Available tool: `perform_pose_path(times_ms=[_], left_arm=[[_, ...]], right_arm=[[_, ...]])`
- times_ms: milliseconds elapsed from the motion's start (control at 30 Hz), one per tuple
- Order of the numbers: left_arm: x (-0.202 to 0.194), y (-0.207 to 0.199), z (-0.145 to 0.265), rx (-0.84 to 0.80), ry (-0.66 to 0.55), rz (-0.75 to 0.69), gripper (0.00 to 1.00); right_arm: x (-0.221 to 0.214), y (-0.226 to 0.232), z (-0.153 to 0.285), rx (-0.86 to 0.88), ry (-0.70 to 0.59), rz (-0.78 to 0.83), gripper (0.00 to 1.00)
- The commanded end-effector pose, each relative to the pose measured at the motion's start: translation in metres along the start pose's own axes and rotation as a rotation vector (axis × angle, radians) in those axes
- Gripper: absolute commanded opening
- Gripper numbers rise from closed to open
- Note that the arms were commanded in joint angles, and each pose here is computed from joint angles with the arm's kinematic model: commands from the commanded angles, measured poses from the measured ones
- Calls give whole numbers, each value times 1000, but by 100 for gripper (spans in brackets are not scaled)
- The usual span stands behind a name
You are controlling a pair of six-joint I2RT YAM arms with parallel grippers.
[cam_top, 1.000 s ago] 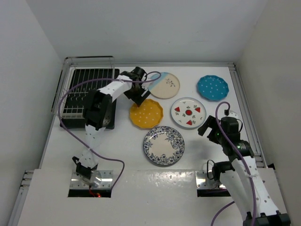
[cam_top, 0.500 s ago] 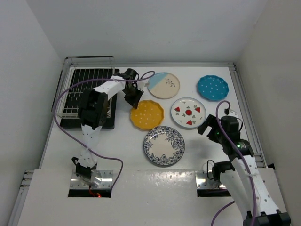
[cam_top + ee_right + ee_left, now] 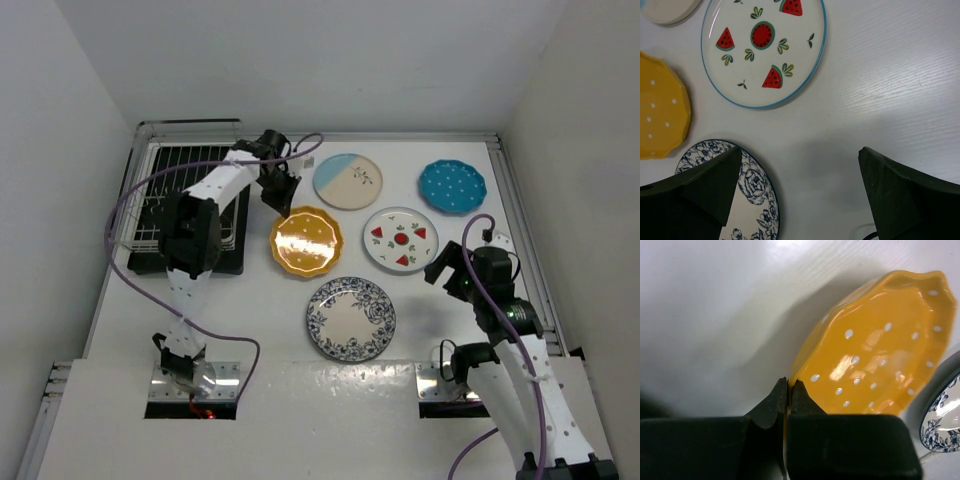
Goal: Load the plates into the dish rack
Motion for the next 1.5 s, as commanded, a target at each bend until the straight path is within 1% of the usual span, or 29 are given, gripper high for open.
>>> perform_pose_path(times_ms=[0,133,200,333,400,433,467,500,533,600,633,667,733,800,833,867,933,967,1033,1067,1133,1200,1300,1333,1400,1433,1467], left_arm=[[65,-9,127,182,-367,-77,0],[74,-8,169,289,-479,-111,0],[75,-3,177,336,-492,-103,0],[79,2,180,374,-509,-98,0],[84,3,190,399,-533,-97,0],[91,3,204,425,-569,-98,0],[95,9,212,479,-579,-83,0],[105,11,229,519,-620,-89,0],[106,22,247,594,-642,-72,0],[112,31,272,670,-686,-52,0],[117,34,297,721,-731,-61,0],[113,44,314,787,-743,-36,0],[111,51,347,866,-789,-29,0],[106,58,370,950,-818,-9,0],[102,58,376,977,-816,-6,0],[93,68,394,1054,-813,18,0],[81,78,406,1130,-788,44,0],[67,88,419,1207,-760,74,0],[53,100,432,1280,-732,97,0],[38,114,436,1339,-674,119,0],[22,125,445,1396,-632,149,0],[-3,142,453,1468,-561,203,0],[-37,155,467,1544,-504,263,0],[-43,157,473,1567,-517,273,0],[-63,164,477,1605,-482,292,0],[-66,165,480,1619,-497,304,0],[-69,169,478,1615,-478,297,0]], right_arm=[[23,6,8,7,-82,2,99],[25,7,6,12,-96,-8,99],[25,9,4,19,-95,-9,99],[27,11,5,26,-96,-5,99],[29,10,6,19,-105,-4,99],[30,10,7,22,-111,-3,99],[30,9,7,15,-115,-3,99],[30,9,9,19,-118,-2,99],[31,8,10,12,-125,0,99],[29,6,10,8,-124,-2,99],[29,6,12,3,-132,2,99],[28,5,11,5,-128,-5,99],[27,3,11,1,-135,-12,99],[26,2,10,1,-137,-16,99],[26,3,9,5,-142,-19,99],[27,3,9,5,-144,-19,99],[28,4,8,10,-150,-21,99],[30,6,8,13,-150,-20,99],[32,8,8,19,-150,-10,99],[32,8,6,21,-146,-9,99],[33,9,5,20,-136,3,99],[35,11,4,28,-139,12,99],[43,19,5,51,-142,28,99],[44,19,2,44,-128,35,99],[50,25,5,62,-132,37,99],[50,25,1,56,-115,46,99],[50,27,1,61,-108,46,99]])
Point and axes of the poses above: each gripper's point midway between its finger pads, its own z axis back along the fingers, its own y axis along the line the jaws close on, x = y × z, the point moved 3 cm from there along z, back along the fingers, and after that the axes turned 1 degree about z, right-handed, at the moved point
